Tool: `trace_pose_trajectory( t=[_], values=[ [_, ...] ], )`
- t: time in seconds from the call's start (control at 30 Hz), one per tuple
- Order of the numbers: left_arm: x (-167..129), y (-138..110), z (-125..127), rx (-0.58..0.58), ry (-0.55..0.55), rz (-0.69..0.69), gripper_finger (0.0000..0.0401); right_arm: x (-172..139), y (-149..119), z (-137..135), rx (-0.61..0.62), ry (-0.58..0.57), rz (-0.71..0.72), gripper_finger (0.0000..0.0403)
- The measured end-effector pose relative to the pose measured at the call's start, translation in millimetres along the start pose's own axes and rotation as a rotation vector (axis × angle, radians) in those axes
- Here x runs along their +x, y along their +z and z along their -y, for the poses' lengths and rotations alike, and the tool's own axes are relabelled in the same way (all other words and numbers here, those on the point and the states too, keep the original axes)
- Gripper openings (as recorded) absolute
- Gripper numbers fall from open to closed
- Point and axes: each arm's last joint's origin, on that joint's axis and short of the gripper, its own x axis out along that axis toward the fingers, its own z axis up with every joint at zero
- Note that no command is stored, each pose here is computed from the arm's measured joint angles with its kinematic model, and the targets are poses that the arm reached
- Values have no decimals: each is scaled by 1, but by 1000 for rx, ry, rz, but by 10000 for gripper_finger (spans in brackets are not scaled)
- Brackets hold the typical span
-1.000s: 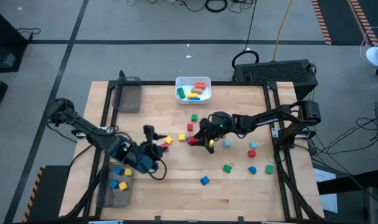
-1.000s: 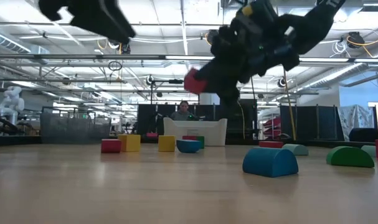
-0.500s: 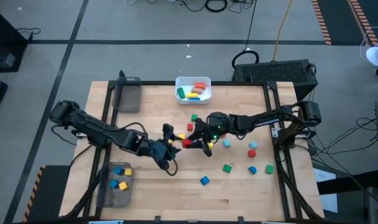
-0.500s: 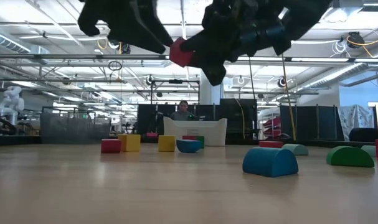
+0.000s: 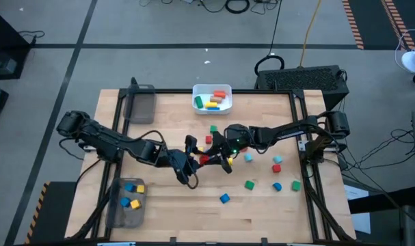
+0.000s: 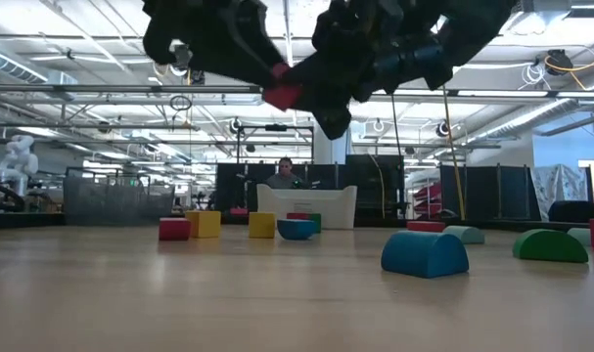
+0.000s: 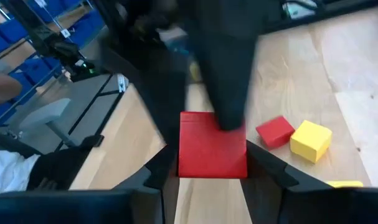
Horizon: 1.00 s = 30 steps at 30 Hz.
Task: Sort blocks by size
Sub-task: Put the red square block into the bottom black bin
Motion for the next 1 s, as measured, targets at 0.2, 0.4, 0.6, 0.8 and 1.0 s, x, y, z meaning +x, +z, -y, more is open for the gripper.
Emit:
trace_pose_trajectory(
  t=[0.2,0.4,0.6,0.8,1.0],
  values=[
    [7,-3,3,27,-29,-10,242,1,4,-1,-9,18,18,125],
    [10,-4,5,74,-38,-19,242,1,3,-1,-4,26,4,125],
    [10,-2,4,68,-28,-5,209,0,3,-2,-6,64,-3,125],
    [10,-1,4,93,-24,-1,161,0,3,-3,7,79,-7,129],
    [10,-2,4,61,-11,-11,160,0,3,-2,-9,64,-3,154]
  ],
)
